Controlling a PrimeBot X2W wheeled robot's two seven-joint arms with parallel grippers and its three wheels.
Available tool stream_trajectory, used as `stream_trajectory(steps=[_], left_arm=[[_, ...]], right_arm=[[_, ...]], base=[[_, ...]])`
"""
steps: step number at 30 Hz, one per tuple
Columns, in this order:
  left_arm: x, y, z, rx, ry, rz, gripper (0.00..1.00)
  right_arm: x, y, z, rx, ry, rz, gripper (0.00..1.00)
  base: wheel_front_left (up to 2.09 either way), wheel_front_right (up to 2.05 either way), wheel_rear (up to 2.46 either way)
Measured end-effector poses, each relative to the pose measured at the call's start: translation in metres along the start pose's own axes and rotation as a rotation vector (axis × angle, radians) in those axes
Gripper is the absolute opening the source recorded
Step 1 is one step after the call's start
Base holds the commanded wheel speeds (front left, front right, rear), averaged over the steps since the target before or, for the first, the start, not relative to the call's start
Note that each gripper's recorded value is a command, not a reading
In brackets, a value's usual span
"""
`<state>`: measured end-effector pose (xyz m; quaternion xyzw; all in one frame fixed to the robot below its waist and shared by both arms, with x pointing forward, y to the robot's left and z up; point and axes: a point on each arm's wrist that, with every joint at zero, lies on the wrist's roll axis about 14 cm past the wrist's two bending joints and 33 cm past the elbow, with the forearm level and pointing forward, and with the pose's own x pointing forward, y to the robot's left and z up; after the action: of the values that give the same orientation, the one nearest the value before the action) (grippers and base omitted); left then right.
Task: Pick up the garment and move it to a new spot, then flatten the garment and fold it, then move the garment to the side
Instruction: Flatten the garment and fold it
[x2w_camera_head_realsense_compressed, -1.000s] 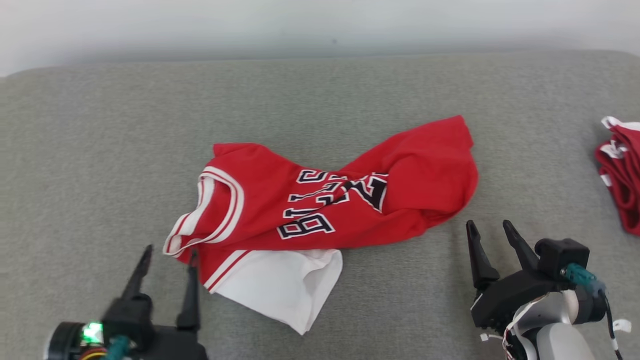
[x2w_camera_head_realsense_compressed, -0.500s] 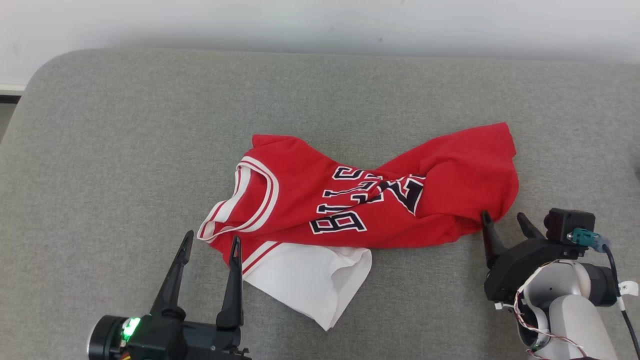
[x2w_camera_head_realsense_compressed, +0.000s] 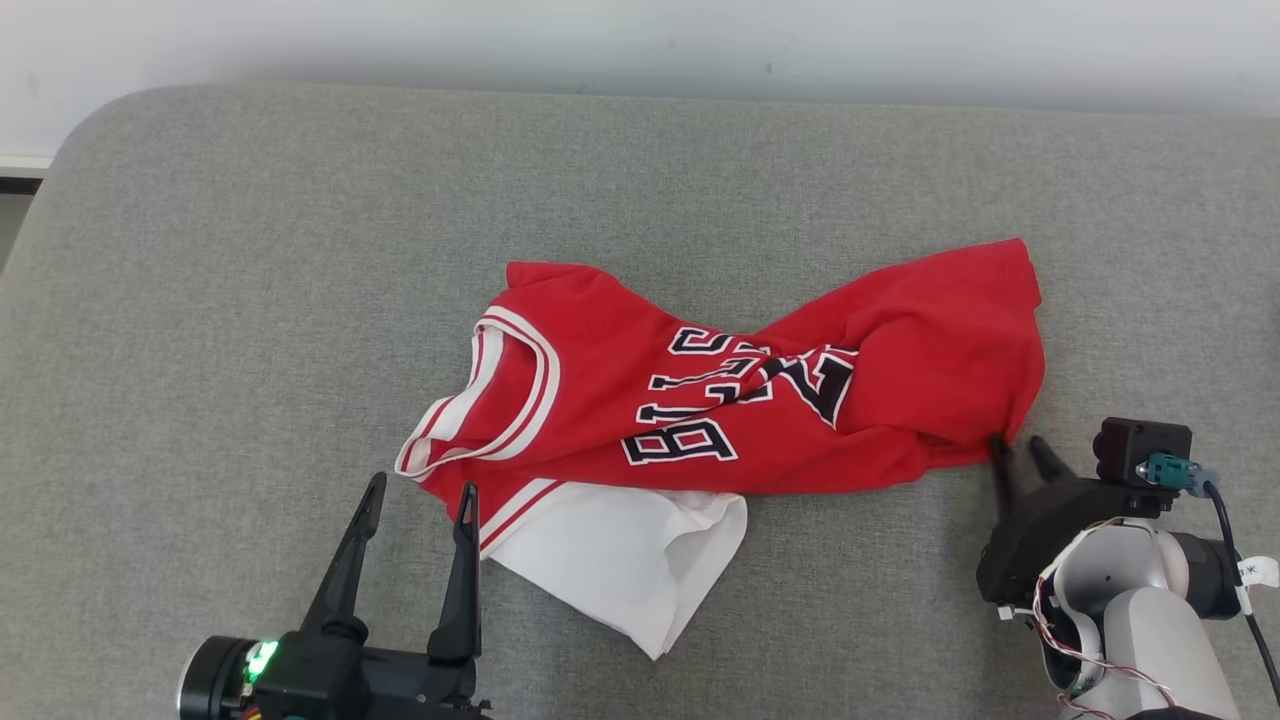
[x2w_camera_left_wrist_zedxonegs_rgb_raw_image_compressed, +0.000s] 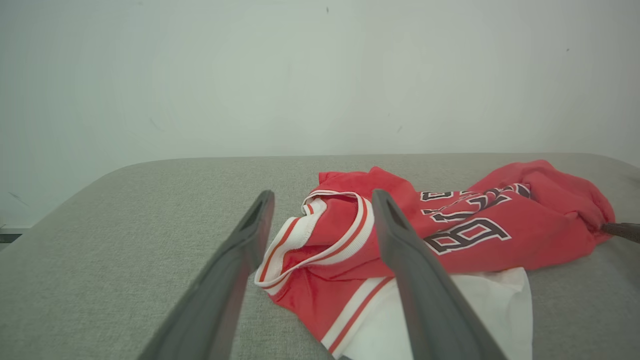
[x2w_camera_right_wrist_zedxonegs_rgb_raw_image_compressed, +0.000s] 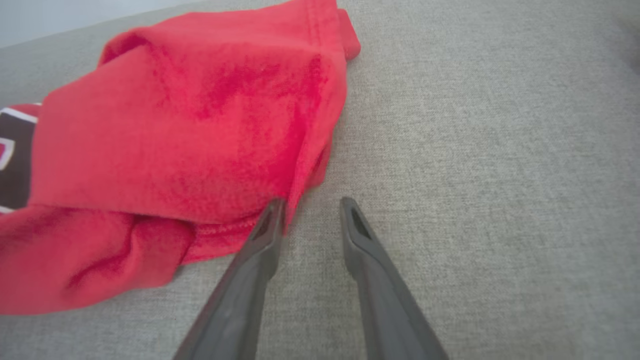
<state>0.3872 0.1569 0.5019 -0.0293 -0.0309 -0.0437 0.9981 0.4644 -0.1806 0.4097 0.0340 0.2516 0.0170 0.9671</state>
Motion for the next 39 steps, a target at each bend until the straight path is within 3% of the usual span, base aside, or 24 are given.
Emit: stream_trajectory(steps=[2,8,14,20,25,34,39], left_arm=[[0.0,0.0,-0.001,-0.002,0.0,0.0,1.0],[-0.002,0.001,-0.004,0.001,0.007,-0.005,1.0],[-0.006,0.001,-0.004,0.004,0.009,-0.007,1.0],[-0.009,-0.001,0.0,0.006,-0.002,-0.019,1.0],[-0.01,-0.005,0.002,0.008,-0.009,-0.029,1.0],[-0.012,-0.003,-0.001,0.002,-0.002,-0.025,1.0],[-0.01,0.0,-0.005,0.003,0.011,-0.017,1.0]], right_arm=[[0.0,-0.001,-0.001,0.002,0.0,-0.003,0.0],[0.0,0.003,0.008,-0.011,-0.03,0.008,0.0],[-0.011,0.009,0.049,0.044,-0.176,0.038,0.0],[-0.046,0.009,0.113,0.082,-0.401,0.065,0.0],[-0.084,0.006,0.141,0.121,-0.493,0.092,0.0],[-0.115,-0.026,0.129,0.099,-0.425,0.0,0.0],[-0.097,-0.019,0.139,0.067,-0.414,-0.003,0.0]], base=[[0.0,0.0,0.0],[0.0,0.0,0.0],[0.0,0.0,0.0],[0.0,0.0,0.0],[0.0,0.0,0.0],[0.0,0.0,0.0],[0.0,0.0,0.0]])
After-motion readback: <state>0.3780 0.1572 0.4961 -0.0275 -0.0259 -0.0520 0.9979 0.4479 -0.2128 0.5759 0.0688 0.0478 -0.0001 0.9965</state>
